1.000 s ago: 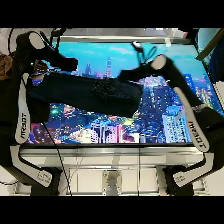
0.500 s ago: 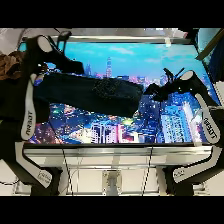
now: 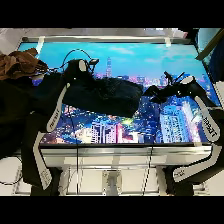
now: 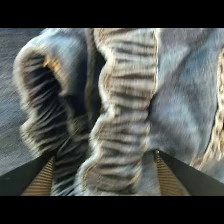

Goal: Fold the clothes and pants, and hang the long-sleeved shirts on hangers.

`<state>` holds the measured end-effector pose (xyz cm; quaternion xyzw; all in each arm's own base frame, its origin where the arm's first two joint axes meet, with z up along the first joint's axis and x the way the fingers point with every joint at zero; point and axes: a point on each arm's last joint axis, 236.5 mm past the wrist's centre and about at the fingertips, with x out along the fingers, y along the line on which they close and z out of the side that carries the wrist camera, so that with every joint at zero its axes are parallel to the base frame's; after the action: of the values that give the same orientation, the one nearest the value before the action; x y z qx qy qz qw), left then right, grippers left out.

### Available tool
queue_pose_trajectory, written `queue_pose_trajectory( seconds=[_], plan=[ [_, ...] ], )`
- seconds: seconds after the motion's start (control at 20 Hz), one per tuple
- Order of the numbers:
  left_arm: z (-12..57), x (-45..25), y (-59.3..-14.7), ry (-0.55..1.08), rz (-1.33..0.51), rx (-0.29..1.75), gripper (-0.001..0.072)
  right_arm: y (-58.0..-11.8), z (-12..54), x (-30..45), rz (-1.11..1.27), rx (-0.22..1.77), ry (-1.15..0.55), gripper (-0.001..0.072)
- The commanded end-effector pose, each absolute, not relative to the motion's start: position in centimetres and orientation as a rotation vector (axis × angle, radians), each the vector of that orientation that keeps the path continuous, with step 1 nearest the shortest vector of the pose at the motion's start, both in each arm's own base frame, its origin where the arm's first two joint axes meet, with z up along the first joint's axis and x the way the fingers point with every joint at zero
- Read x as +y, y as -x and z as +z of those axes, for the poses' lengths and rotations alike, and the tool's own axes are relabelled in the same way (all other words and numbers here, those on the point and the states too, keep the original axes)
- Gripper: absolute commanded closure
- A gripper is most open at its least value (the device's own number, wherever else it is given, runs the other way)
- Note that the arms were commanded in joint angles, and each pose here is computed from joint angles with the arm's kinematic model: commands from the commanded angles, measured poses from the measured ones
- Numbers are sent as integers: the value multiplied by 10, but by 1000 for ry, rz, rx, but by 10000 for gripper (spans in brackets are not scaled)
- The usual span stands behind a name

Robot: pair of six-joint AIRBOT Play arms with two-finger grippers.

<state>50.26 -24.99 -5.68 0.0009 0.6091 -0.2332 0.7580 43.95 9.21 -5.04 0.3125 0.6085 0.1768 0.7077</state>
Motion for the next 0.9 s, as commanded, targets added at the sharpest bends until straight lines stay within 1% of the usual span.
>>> queue_pose_trajectory(
  seconds=[0.0, 0.05, 0.25, 0.4, 0.5, 0.65, 0.8, 0.85],
  plan=[
    [-66, -263, -501, 23, -493, 1336, 672, -438, -50, 93, 402, 1356, -696, 23],
    [-63, -262, -499, 18, -496, 1341, 695, -437, -50, 94, 404, 1359, -696, 23],
    [-30, -235, -496, 5, -467, 1337, 696, -435, -50, 95, 411, 1369, -696, 23],
    [-13, -212, -471, -41, -476, 1425, 695, -430, -49, 96, 435, 1380, -682, 23],
    [-17, -206, -452, -64, -485, 1507, 696, -430, -49, 97, 436, 1381, -681, 23],
    [-31, -209, -436, -80, -494, 1563, 695, -430, -49, 97, 438, 1380, -679, 24],
    [-60, -209, -415, -102, -500, 1643, 692, -431, -49, 98, 441, 1374, -675, 23],
    [-68, -209, -413, -97, -494, 1647, 568, -432, -48, 100, 453, 1368, -665, 23]
  ],
)
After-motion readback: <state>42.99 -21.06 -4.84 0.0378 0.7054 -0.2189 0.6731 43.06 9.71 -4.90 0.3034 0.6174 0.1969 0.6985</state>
